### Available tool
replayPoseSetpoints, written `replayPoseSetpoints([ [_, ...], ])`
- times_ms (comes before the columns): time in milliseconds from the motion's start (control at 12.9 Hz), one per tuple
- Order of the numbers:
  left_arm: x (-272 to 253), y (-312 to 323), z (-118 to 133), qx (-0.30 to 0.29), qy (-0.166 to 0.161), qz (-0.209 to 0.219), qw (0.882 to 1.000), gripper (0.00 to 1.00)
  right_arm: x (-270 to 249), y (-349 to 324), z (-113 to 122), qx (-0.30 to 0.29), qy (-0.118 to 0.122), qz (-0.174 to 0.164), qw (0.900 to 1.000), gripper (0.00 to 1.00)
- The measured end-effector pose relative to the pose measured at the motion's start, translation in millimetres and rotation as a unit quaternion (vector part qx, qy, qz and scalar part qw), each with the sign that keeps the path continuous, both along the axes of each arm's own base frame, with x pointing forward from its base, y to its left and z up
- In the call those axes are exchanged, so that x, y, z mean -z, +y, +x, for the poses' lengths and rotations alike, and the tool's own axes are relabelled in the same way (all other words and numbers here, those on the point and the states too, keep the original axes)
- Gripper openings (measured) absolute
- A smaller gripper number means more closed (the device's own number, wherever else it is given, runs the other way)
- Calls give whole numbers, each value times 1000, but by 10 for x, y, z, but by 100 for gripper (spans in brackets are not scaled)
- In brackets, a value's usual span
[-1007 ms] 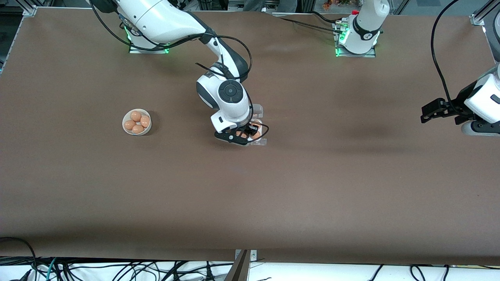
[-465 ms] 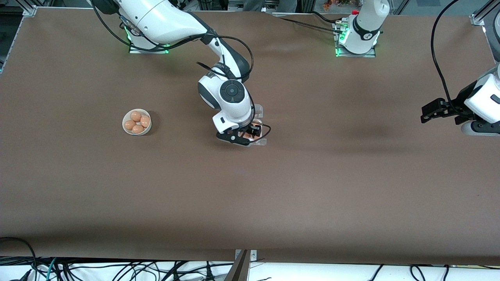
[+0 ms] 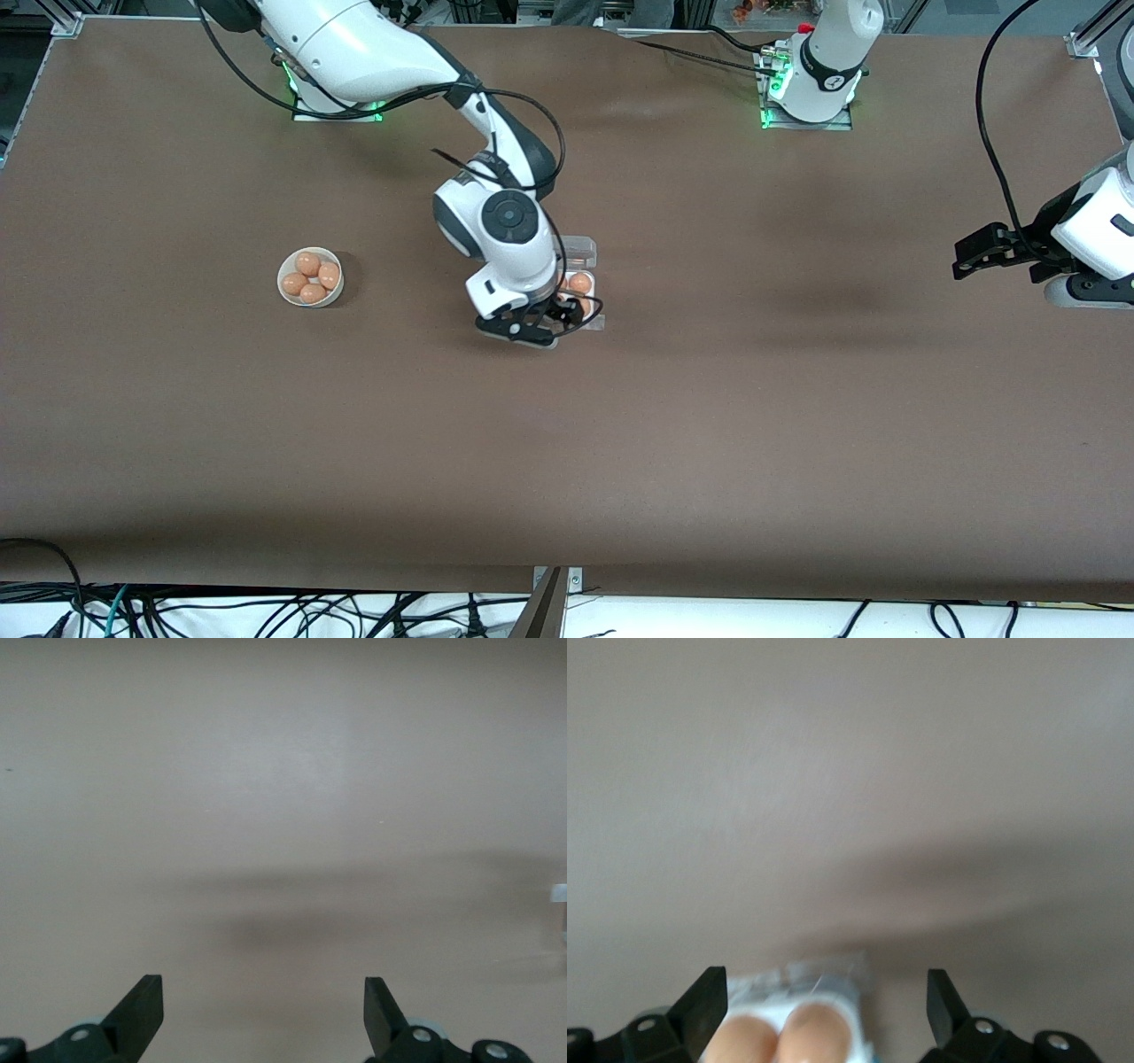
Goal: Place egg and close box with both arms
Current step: 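Withdraw the right gripper while the left gripper reaches the carton lid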
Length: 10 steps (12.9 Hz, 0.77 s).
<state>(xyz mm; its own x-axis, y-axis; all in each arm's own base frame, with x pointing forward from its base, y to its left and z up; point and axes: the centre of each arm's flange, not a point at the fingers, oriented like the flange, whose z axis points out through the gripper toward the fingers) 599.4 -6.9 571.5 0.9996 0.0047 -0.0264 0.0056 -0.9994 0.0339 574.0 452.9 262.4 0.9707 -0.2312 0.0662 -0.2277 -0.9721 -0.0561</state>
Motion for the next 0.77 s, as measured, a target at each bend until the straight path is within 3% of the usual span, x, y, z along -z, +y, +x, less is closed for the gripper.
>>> replayPoseSetpoints([
  [155,-3,-187,-3,-28,2,-26,999,100,-184,-356,245,-8,2,-13,1000,100],
  [387,-4,-535,-28,-42,6,-29,999,100,-505,-906,500,-13,16,-36,999,100],
  [620,4,-1053,-108,-58,20,-46,997,99,-832,-1537,704,-34,39,-50,997,100],
  [697,26,-1343,-176,-73,34,-53,995,94,-956,-1729,758,-43,43,-47,997,100],
  [774,67,-1675,-261,-88,50,-60,993,79,-1109,-1927,808,-51,42,-46,997,100],
])
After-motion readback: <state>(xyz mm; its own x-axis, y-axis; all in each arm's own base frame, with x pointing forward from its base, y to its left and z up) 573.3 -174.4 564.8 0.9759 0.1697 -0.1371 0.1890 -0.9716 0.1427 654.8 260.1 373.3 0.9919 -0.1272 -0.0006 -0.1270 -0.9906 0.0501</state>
